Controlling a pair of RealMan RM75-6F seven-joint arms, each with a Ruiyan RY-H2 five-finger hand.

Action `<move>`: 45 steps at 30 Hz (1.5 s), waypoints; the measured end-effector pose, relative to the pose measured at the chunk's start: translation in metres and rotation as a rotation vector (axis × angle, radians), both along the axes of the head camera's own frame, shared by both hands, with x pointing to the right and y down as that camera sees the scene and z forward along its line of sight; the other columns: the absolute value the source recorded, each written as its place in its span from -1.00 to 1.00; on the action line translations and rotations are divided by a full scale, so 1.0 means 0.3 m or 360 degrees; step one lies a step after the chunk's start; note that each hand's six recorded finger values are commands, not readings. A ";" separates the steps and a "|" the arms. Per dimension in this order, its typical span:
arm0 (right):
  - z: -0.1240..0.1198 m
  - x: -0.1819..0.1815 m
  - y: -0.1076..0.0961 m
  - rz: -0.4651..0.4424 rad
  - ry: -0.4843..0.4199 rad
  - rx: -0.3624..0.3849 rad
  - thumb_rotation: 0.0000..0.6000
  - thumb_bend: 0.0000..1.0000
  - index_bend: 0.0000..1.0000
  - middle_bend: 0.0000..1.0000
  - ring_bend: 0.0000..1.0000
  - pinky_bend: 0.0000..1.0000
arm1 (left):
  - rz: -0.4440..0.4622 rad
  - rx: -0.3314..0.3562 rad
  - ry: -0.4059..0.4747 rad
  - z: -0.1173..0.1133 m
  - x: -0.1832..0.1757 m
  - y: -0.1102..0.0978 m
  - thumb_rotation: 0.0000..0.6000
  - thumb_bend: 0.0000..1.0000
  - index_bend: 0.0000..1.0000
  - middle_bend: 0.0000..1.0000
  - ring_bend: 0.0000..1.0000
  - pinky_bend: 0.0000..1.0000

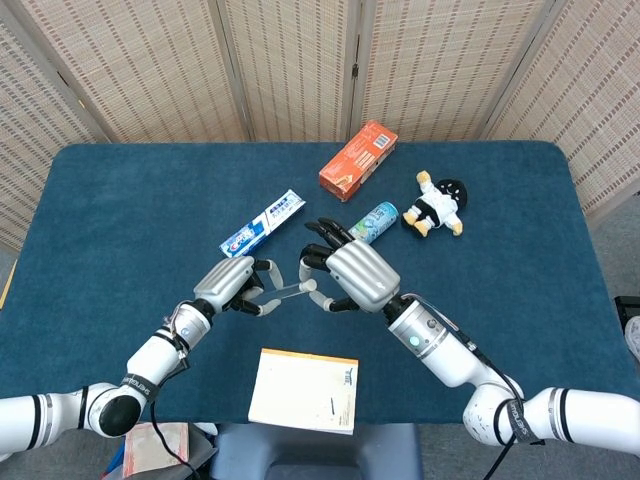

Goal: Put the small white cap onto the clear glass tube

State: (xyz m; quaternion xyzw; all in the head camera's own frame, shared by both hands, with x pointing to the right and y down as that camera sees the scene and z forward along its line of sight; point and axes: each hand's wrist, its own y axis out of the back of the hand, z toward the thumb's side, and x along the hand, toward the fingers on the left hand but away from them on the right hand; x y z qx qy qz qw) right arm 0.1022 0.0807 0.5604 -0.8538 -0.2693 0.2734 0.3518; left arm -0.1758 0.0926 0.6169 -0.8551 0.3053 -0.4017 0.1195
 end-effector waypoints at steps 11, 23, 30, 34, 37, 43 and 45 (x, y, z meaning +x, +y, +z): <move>0.022 -0.018 0.007 -0.0006 -0.0005 -0.0014 1.00 0.04 0.45 -0.31 -0.89 -1.00 | -0.0001 -0.0008 0.0013 -0.002 0.002 -0.003 1.00 -0.22 0.12 1.00 0.93 0.92; 0.036 0.002 0.000 0.0012 0.0024 -0.0030 1.00 -0.39 -0.04 -0.51 -0.90 -1.00 | 0.0006 -0.0006 -0.0032 0.019 -0.021 -0.002 1.00 -0.22 0.12 1.00 0.93 0.92; 0.025 0.060 -0.022 0.0079 0.0037 -0.0019 1.00 -0.48 -0.29 -0.57 -0.93 -1.00 | 0.0057 0.0046 -0.0188 0.068 -0.072 -0.003 1.00 -0.22 0.12 1.00 0.93 0.92; 0.018 0.122 -0.035 0.0134 0.0069 0.0004 1.00 -0.48 -0.30 -0.57 -0.94 -1.00 | 0.0098 0.0096 -0.0304 0.103 -0.099 -0.004 1.00 -0.22 0.12 1.00 0.93 0.92; 0.013 0.175 -0.043 0.0187 0.0088 0.0014 1.00 -0.48 -0.32 -0.57 -0.94 -1.00 | 0.0147 0.0137 -0.0399 0.133 -0.108 0.001 1.00 -0.22 0.12 1.00 0.93 0.92; 0.013 0.281 -0.050 0.0278 0.0138 0.0028 1.00 -0.48 -0.32 -0.57 -0.94 -1.00 | 0.0254 0.0188 -0.0574 0.203 -0.092 0.023 1.00 -0.22 0.12 1.00 0.93 0.92; 0.016 0.315 -0.049 0.0301 0.0162 0.0030 1.00 -0.48 -0.32 -0.57 -0.94 -1.00 | 0.0288 0.0192 -0.0620 0.229 -0.075 0.034 1.00 -0.22 0.12 1.00 0.93 0.92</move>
